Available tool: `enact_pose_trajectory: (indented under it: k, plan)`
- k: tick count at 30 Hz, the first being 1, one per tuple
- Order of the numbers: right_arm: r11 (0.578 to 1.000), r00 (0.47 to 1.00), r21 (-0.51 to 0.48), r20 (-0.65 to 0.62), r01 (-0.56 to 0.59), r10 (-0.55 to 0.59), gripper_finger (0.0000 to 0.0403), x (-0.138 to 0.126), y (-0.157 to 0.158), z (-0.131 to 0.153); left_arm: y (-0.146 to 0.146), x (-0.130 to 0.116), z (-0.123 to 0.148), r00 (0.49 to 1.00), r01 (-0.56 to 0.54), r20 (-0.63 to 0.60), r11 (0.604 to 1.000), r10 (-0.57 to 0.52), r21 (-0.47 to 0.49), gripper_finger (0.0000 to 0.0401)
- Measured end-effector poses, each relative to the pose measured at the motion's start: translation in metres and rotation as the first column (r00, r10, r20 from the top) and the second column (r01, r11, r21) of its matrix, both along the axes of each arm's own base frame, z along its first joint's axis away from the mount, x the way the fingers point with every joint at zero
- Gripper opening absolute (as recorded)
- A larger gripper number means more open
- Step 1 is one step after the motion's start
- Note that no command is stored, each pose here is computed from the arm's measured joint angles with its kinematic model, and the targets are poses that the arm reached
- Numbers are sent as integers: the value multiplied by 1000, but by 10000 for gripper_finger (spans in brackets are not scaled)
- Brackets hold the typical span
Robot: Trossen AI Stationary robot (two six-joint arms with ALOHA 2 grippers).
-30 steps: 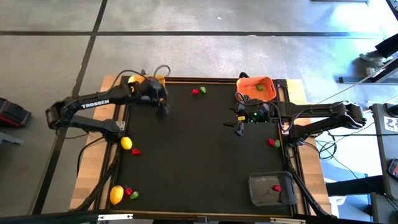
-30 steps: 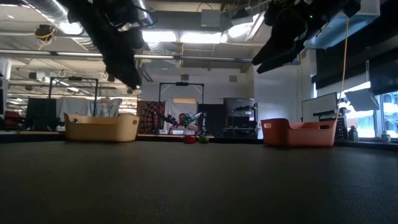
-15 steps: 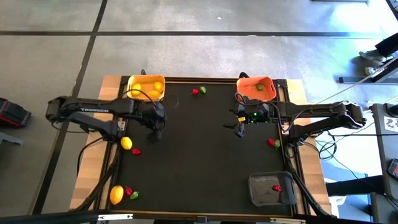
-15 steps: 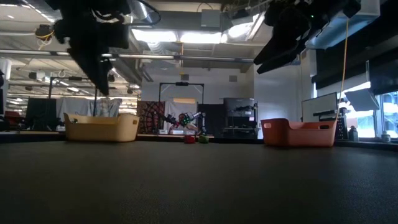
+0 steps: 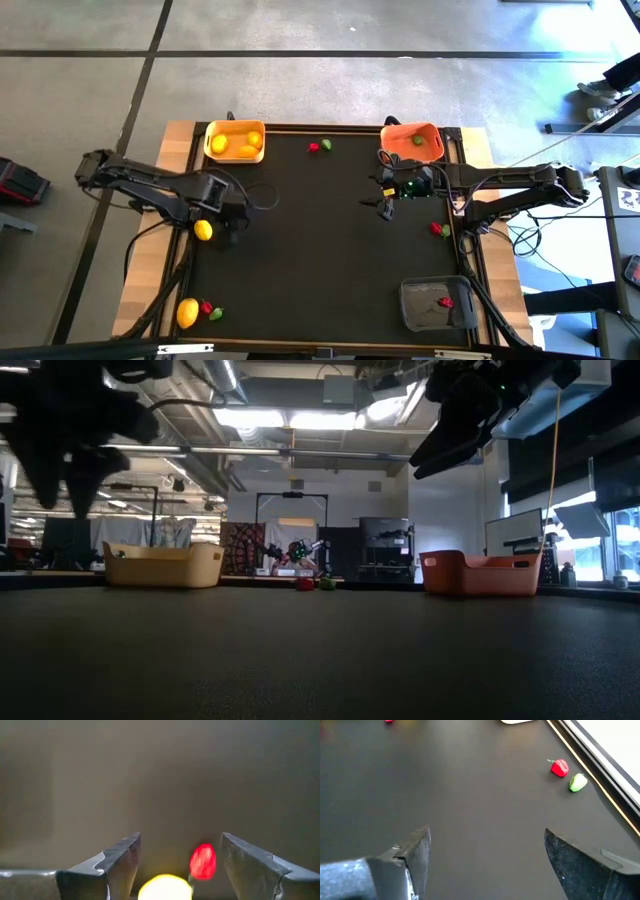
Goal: Sort produce into baskets
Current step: Put the lemon into the yellow bin
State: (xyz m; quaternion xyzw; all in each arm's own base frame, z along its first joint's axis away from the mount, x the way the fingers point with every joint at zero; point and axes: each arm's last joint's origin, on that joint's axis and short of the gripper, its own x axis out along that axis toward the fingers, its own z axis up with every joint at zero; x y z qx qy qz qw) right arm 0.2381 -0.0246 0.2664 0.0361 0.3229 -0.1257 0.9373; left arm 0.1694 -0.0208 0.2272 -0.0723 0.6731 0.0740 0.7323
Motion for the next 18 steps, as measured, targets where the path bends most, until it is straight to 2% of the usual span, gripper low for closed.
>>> enact_pose_trajectory:
  k: [4, 7, 18]
  plan:
    - [1000, 1000, 0, 0, 0, 0, 319, 0, 0, 0, -3, -9, 0, 996, -44, -82, 999, 46, 23, 265]
    - [1000, 1000, 0, 0, 1, -1, 319, 0, 0, 0, -6, -13, 0, 993, -32, -117, 999, 35, 28, 265]
    - [1000, 1000, -1, -9, 0, 0, 319, 0, 0, -1, -16, -18, -6, 958, 154, -248, 987, -141, 35, 265]
